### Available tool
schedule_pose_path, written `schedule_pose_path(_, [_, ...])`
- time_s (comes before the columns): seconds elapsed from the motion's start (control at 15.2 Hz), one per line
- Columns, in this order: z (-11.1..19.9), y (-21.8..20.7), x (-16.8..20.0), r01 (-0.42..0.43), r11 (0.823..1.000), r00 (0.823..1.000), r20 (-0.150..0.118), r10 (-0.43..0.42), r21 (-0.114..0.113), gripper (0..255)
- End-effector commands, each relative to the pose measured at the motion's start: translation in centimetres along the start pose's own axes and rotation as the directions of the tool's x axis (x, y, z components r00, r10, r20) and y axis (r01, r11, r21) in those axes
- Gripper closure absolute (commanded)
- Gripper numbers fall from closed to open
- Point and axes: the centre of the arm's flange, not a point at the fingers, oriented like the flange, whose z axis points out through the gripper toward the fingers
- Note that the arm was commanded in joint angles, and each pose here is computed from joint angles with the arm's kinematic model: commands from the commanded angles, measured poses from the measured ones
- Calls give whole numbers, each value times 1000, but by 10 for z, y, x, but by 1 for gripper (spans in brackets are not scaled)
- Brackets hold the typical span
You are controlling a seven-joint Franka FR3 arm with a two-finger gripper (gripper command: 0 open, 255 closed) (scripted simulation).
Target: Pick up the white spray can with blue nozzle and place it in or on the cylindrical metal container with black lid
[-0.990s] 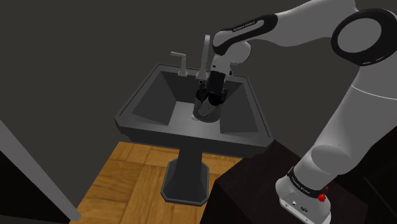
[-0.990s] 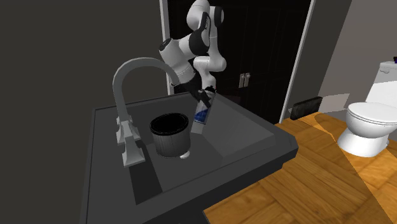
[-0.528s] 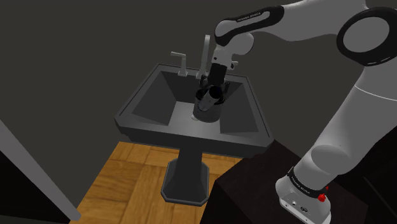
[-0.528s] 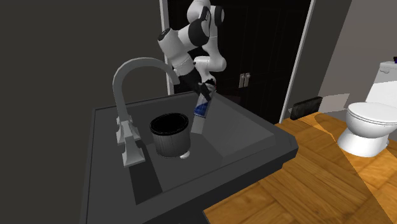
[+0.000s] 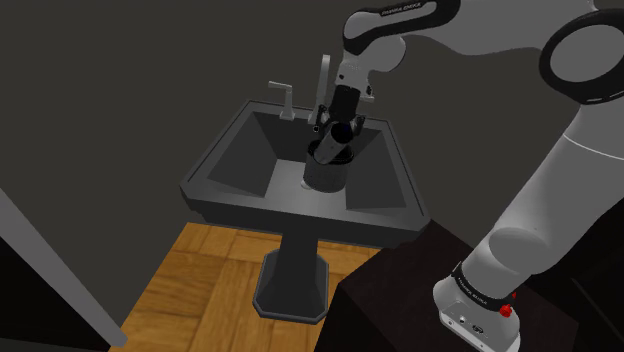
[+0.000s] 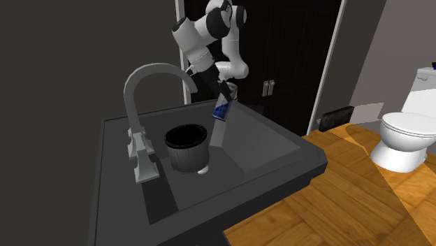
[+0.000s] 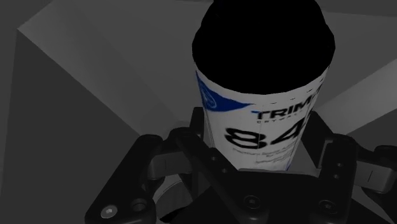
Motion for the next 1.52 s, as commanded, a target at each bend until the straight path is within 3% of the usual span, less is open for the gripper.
schedule_pose_path(0.0, [-9,-1,-6,0,1000,1000,0,0,0,255])
schedule_pose_path(0.13, [-16,-2,-9,0,1000,1000,0,0,0,255])
schedule_pose_path(1.06, [-116,8,151,0,1000,1000,0,0,0,255])
schedule_pose_path(1.45, [-89,12,167,0,1000,1000,0,0,0,255])
